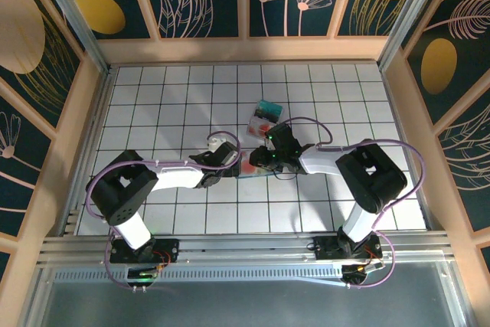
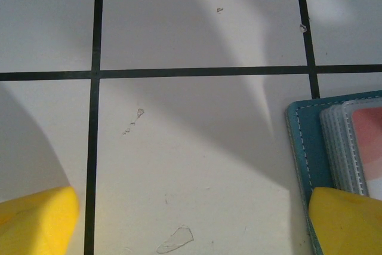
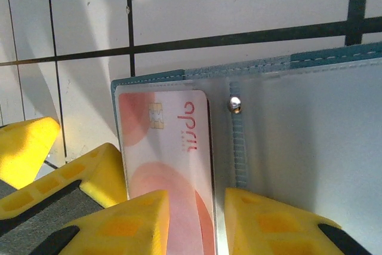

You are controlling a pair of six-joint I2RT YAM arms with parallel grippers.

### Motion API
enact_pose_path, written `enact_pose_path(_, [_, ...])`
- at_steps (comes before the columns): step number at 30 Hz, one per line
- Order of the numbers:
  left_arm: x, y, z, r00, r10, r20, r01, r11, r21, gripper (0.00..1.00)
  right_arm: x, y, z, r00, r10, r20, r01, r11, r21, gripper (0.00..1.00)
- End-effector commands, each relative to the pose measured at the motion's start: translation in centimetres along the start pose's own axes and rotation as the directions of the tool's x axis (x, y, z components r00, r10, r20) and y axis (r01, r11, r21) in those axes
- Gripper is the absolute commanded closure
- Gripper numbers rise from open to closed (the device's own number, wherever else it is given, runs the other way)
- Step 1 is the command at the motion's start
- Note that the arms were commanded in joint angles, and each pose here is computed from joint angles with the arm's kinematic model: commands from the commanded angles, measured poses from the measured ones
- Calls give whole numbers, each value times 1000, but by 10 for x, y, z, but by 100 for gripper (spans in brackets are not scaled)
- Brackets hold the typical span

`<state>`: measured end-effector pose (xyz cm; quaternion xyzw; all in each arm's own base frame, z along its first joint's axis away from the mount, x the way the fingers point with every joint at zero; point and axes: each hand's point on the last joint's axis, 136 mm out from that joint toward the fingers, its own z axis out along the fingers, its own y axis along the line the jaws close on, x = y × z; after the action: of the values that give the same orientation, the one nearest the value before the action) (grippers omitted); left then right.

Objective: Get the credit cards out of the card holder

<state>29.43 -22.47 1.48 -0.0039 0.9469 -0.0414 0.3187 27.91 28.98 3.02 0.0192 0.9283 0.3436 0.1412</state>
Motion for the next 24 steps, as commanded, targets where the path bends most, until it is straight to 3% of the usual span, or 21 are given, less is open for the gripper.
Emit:
enact_pose_path(1, [4, 4, 2, 1000, 18, -19, -19, 1000, -24, 1, 7, -2, 6, 999, 20, -27, -21, 999, -29, 71])
enact_pose_path(9, [9, 6, 3, 999, 22, -35, -23, 999, -26, 1, 0, 27, -6, 1000, -19, 1, 19, 988, -156, 79])
enact_pose_path(24, [17, 8, 9, 997, 36, -65, -38, 999, -38, 1, -5, 39, -21, 999, -37, 35, 43, 980, -195, 83])
